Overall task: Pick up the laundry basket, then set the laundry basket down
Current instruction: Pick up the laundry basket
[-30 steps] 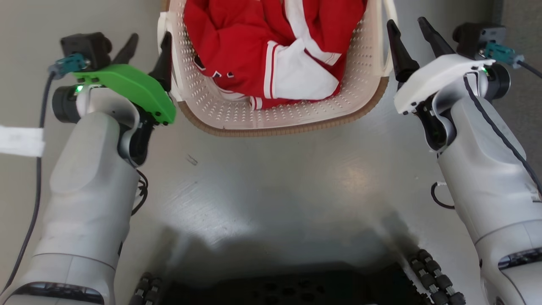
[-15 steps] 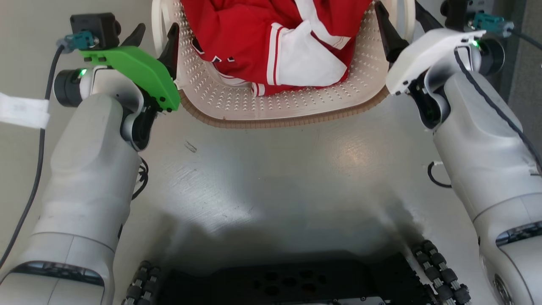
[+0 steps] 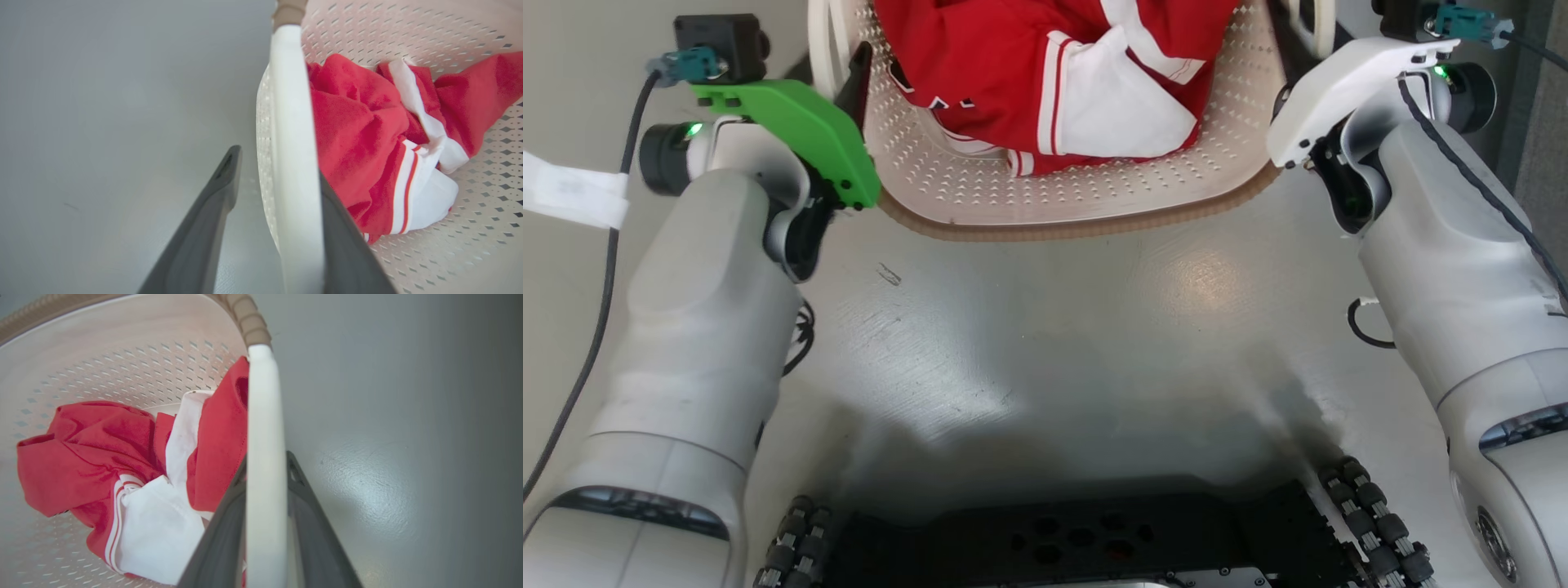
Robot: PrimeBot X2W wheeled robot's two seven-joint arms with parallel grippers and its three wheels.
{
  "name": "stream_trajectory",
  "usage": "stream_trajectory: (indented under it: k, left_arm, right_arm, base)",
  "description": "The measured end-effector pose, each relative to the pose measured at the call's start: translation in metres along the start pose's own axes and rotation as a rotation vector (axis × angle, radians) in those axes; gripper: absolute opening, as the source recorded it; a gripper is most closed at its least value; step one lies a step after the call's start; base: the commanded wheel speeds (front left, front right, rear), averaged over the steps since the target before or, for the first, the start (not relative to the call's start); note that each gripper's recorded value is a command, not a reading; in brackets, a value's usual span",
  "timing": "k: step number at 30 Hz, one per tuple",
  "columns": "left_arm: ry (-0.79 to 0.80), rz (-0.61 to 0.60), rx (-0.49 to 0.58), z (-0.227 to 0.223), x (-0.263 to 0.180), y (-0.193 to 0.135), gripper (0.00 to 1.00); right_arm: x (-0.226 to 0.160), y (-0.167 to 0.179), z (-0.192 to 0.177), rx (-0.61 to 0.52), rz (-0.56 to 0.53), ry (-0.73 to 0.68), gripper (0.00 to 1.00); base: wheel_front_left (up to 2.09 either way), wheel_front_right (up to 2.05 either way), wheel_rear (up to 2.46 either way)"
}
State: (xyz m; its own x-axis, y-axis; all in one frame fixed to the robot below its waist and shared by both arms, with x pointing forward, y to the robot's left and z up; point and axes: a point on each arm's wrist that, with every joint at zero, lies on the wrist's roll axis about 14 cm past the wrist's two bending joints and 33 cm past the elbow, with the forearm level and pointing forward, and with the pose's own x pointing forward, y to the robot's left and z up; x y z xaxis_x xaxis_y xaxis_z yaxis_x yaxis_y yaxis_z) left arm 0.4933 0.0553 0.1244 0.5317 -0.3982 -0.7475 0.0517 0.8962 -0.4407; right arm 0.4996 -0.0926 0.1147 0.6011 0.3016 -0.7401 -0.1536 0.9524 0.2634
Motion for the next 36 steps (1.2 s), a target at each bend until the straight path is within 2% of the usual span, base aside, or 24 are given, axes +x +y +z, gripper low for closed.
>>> stream_trajectory:
  k: [6, 13, 36]
  left_arm:
    - [-0.018, -0.016, -0.002, 0.003, -0.002, -0.01, 0.0]
    - [-0.051, -0.036, 0.051, 0.017, -0.012, -0.022, 0.0]
    - [-0.041, -0.062, 0.116, 0.018, -0.082, -0.062, 0.0]
  right_arm:
    - [-0.002, 0.005, 0.002, 0.013, 0.004, -0.006, 0.0]
    - [-0.015, 0.009, 0.016, 0.024, 0.002, -0.045, 0.0]
    - [-0.096, 0.034, 0.03, 0.078, 0.016, -0.041, 0.0]
  base:
    - [0.0, 0.0, 0.0]
    - [0.0, 0.0, 0.0]
    - [0.0, 0.0, 0.0]
